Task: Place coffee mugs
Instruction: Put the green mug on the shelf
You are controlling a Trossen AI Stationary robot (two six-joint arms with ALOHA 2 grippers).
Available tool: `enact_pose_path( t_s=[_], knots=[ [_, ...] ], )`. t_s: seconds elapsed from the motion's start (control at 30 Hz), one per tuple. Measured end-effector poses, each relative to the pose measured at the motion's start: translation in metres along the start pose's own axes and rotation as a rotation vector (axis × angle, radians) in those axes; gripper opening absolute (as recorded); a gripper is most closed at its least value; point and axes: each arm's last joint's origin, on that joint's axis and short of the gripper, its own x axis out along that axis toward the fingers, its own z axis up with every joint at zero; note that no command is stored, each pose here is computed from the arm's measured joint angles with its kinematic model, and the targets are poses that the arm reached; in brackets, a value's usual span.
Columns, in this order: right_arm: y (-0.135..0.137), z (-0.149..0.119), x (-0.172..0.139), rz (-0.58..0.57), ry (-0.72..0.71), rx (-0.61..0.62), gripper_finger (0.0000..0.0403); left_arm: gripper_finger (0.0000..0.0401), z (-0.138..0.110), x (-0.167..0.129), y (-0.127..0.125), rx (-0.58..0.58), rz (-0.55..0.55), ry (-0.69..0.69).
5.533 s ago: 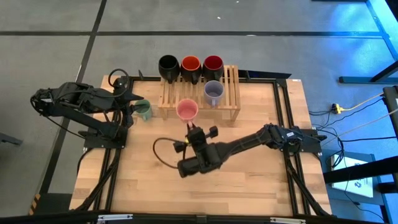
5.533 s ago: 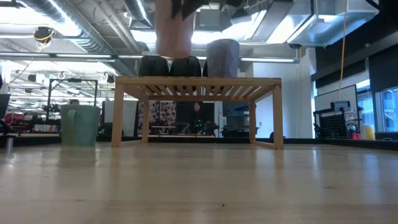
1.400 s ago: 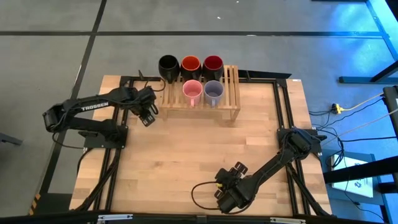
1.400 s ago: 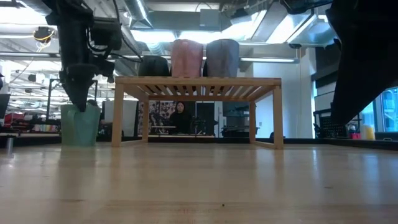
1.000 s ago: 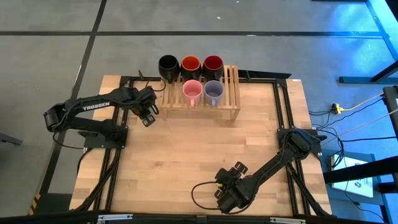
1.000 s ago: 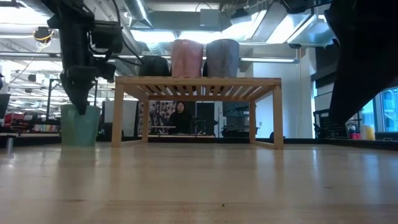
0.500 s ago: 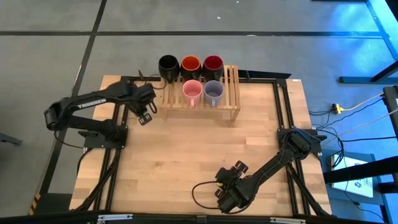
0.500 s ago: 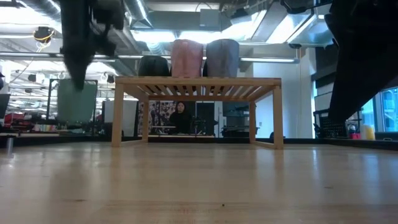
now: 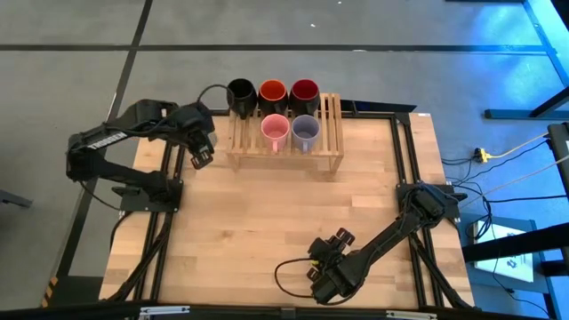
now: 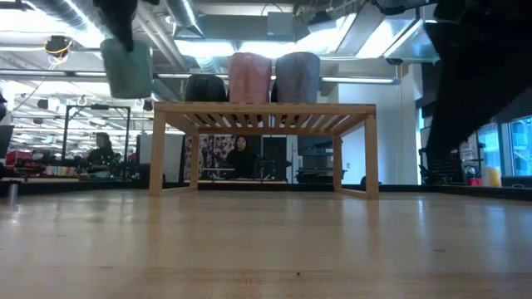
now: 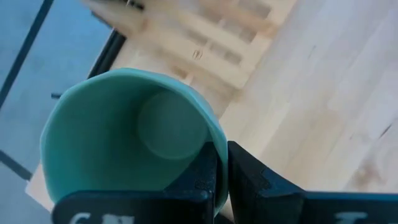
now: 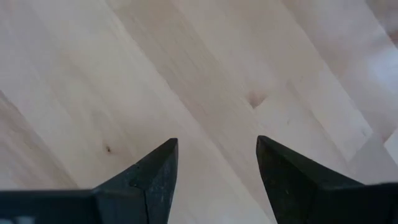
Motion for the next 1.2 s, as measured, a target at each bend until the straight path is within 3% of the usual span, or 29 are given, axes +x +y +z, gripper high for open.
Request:
enact_pose_path(
  t_s=[0.33,0.63,1.2],
  knots=[
    [0.0,0.0,0.0,0.002,-0.009,0.01,0.0202,0.0012,0.042,-0.007,-0.018,0.098,-0.017,-0.038],
    [0.001,0.001,0.0,0.006,-0.023,0.039,0.0202,0.0012,0.079,0.01,-0.035,0.151,-0.022,0.003],
    [0.001,0.0,0.0,0.005,-0.024,0.06,0.0202,0.0012,0.102,0.039,-0.043,0.219,-0.079,0.024]
  ],
)
